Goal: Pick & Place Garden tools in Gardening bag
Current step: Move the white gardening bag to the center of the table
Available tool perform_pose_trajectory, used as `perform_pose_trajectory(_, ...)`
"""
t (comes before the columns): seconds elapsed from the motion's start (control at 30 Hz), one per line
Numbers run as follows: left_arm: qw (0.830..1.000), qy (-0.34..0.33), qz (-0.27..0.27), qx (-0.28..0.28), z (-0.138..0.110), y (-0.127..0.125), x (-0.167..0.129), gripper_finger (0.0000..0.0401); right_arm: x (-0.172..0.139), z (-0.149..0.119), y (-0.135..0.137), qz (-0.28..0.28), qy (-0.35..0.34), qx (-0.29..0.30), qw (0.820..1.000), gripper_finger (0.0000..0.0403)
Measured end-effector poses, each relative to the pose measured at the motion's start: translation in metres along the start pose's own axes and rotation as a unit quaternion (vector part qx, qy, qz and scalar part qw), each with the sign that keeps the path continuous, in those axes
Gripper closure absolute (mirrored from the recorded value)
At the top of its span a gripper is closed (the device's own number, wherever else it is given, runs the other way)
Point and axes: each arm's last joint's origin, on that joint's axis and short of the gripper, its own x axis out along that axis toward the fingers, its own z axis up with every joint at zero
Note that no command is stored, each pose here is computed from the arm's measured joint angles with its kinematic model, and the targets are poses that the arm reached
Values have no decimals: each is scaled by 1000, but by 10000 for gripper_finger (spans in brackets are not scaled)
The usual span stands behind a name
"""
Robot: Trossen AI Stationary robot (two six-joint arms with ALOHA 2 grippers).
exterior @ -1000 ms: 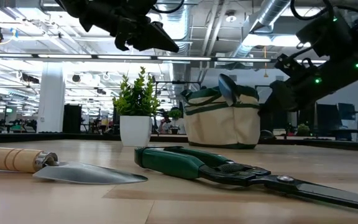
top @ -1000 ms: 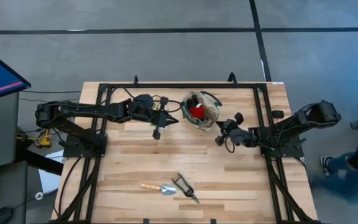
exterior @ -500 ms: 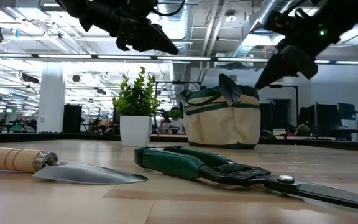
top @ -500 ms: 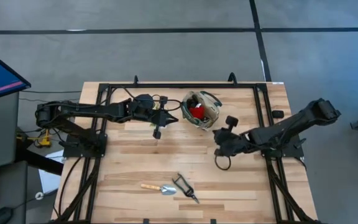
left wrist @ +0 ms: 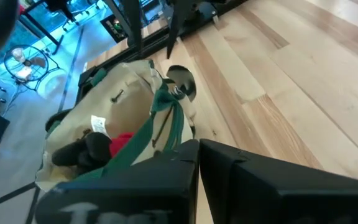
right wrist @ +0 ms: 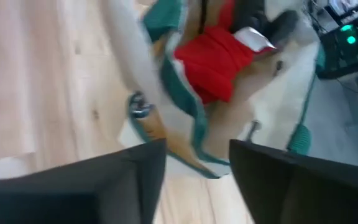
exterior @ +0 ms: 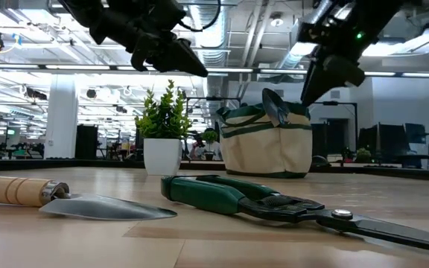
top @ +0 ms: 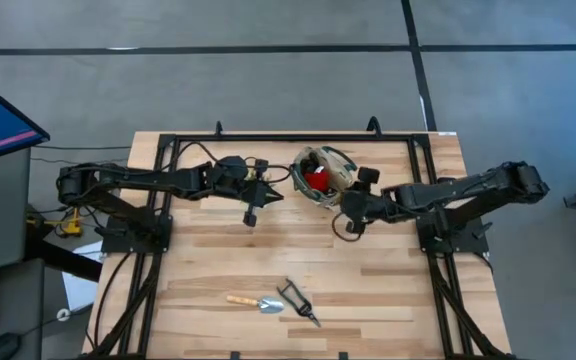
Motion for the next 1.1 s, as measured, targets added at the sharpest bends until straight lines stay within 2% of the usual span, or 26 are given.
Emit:
perform_pose_trajectory(0.13,1000,5,-3,-1,-3,-2,0,397,6,0,-9,-12,6,4,1000,188)
perform_pose_trajectory(0.3,1000,7,-5,-1,-6,-4,1,397,12,3,-15,38,-1,12,999,181)
perform_pose_trajectory(0.57,1000,4,-3,-1,-5,-3,1,397,41,3,-8,47,35,-25,998,246)
perform_pose_trajectory(0.73,1000,2,-1,0,-5,-3,1,397,48,3,3,52,44,-41,997,327)
perform_pose_trajectory(0.87,1000,2,-1,0,-5,-3,1,397,42,5,9,59,29,-48,997,391)
perform_pose_trajectory(1.0,1000,0,0,0,-4,-3,1,397,29,6,14,73,11,-43,996,396)
perform_pose_trajectory(1.1,1000,-1,1,0,-4,-2,1,397,16,5,22,103,2,-54,993,399)
